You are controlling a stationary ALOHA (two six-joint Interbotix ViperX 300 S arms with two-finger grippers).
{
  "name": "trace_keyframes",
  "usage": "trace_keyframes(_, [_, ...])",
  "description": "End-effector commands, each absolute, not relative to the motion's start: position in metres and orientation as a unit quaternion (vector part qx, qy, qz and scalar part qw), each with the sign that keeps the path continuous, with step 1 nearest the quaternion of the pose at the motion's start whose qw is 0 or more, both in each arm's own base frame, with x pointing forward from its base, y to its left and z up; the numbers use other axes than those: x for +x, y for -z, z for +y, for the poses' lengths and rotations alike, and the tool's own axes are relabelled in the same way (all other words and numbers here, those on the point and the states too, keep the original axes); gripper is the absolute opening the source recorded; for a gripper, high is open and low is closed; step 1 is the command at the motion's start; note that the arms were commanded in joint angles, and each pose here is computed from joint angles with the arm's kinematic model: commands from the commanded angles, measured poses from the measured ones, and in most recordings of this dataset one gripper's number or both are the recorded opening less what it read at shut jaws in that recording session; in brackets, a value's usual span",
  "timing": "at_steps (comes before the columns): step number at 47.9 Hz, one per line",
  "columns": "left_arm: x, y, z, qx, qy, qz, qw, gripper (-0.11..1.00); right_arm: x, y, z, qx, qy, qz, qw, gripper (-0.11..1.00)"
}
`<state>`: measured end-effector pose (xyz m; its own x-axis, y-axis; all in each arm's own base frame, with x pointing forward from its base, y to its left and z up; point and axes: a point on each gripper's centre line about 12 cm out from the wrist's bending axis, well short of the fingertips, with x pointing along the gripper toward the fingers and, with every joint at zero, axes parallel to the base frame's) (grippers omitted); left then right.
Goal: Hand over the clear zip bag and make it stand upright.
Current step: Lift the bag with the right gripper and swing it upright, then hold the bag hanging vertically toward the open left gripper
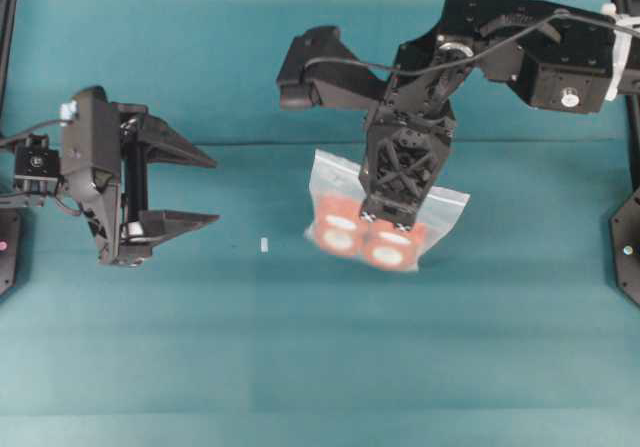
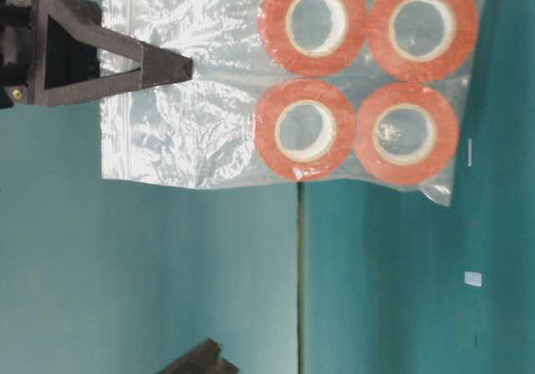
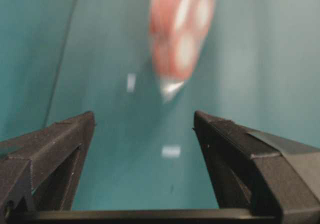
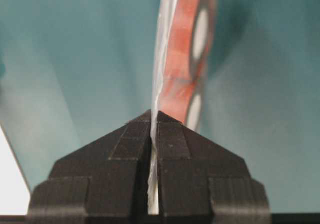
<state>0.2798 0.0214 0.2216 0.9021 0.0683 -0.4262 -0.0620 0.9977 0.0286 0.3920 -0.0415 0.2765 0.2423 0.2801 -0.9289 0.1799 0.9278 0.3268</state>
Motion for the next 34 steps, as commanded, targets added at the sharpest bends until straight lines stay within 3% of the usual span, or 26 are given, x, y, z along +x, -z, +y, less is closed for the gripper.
trace_keyframes(1, [0.282, -0.228, 0.022, 0.009, -0.034, 0.211, 0.977, 0.9, 0.394, -0.288, -0.043, 0.168, -0.04, 0.602, 0.78, 0.03])
trace_keyframes(34, [0.277, -0.226, 0.021, -0.002, -0.036, 0.214, 0.976, 0.9, 0.426, -0.279, -0.04, 0.012, -0.103, 0.592, 0.799, 0.03])
